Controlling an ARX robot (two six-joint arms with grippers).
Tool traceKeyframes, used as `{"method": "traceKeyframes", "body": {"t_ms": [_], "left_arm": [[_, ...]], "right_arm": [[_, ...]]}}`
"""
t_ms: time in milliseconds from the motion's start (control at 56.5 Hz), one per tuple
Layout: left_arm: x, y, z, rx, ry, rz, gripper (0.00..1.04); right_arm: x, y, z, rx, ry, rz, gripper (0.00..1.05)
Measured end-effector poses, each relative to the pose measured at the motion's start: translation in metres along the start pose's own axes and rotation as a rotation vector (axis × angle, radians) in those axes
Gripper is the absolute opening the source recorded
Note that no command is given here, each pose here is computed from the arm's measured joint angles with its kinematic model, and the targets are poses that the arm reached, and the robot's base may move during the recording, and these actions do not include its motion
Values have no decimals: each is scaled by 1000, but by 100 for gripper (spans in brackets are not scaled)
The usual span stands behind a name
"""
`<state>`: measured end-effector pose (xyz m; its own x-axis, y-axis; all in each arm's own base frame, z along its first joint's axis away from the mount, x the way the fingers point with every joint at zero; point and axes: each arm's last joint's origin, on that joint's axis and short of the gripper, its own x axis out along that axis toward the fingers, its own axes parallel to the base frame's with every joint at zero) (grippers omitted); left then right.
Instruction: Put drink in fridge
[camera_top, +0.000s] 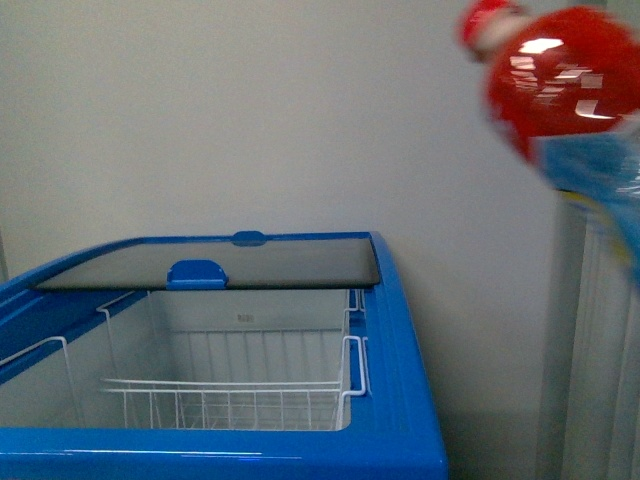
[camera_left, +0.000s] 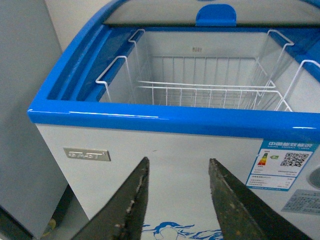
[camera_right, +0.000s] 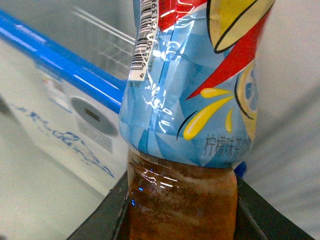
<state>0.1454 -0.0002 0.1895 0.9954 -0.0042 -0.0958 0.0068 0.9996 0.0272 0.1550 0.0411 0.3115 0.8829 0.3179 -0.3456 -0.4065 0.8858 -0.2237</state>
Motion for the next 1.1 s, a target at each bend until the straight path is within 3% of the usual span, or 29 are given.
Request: {"method": "traceKeyframes", "body": {"t_ms": [71,248,390,443,585,815,1098], "left_arm": [[-9,0,2,-8,-59,5,27],[-17,0,2,-18,-105,5,2],[-20,0,-6,-22,-91,6,3],[-22,0,-9,-22,-93,6,3],[-26,0,-12,-22,-96,6,3],[-30,0,-21,-22,-109,6,3],[-35,0,-22,-23,-111,6,3]], "right_arm": [[22,-1,19,-125,-16,87,38],[76,-7,56,-417,46,167,38],[133,-3,81,-694,138,232,38],[169,7,91,-826,177,294,38],[231,46,106,-969,211,404,37],[288,88,119,-1037,192,413,37],[355,96,99,-1059,274,426,37]]}}
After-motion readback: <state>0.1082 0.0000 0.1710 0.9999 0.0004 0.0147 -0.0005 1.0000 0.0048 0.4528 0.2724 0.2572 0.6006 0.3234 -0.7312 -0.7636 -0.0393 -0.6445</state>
